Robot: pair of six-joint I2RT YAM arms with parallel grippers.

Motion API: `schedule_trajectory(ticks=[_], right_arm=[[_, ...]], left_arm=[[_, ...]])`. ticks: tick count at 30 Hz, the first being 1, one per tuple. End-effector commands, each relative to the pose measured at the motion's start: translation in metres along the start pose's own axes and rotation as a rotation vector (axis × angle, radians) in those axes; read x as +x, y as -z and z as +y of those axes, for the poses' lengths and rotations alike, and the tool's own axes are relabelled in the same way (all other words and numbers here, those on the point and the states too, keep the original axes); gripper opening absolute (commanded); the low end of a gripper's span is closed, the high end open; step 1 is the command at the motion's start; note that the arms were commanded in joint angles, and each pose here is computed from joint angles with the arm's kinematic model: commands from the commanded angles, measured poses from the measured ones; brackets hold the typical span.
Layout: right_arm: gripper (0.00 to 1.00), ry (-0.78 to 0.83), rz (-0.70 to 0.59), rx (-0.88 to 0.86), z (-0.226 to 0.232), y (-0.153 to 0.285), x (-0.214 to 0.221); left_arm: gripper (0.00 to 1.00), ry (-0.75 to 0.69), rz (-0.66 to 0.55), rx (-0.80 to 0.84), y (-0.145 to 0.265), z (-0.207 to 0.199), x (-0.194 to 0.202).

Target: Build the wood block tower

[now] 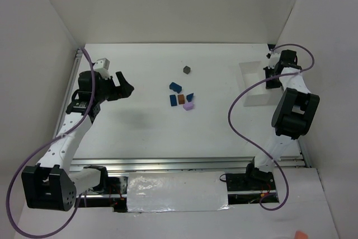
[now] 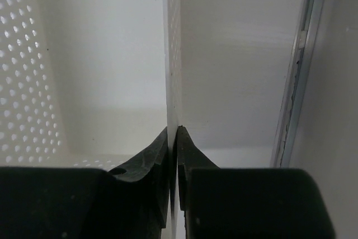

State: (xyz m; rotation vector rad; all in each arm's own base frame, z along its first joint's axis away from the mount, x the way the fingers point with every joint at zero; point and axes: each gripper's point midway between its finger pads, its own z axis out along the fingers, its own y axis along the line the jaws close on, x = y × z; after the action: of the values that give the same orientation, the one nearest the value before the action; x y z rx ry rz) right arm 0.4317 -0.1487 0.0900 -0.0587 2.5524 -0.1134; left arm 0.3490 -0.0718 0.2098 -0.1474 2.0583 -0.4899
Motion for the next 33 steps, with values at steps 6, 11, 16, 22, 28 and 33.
schedule_trajectory(ticks=[6, 11, 16, 22, 28, 33], right_arm=[[0.40, -0.036, -0.069, 0.008, -0.010, 0.015, -0.030], [0.57, -0.014, -0.151, 0.020, 0.002, 0.041, -0.049], [1.00, 0.012, -0.252, 0.019, 0.038, 0.075, -0.074], [1.00, -0.249, -0.419, 0.197, 0.073, 0.130, -0.080], [1.00, -0.565, -0.540, 0.228, 0.104, 0.161, -0.044], [1.00, -0.612, -0.625, 0.238, 0.111, 0.182, -0.016]], left_arm=[[0.99, -0.014, 0.023, 0.079, -0.023, -0.014, -0.012], [0.99, 0.024, 0.060, 0.067, -0.038, -0.031, -0.014], [0.99, 0.108, 0.106, 0.081, -0.058, -0.066, -0.010], [0.99, 0.210, 0.210, 0.029, -0.098, -0.099, 0.018], [0.99, 0.261, 0.275, -0.044, -0.135, -0.127, 0.034], [0.99, 0.268, 0.277, -0.059, -0.144, -0.136, 0.044]])
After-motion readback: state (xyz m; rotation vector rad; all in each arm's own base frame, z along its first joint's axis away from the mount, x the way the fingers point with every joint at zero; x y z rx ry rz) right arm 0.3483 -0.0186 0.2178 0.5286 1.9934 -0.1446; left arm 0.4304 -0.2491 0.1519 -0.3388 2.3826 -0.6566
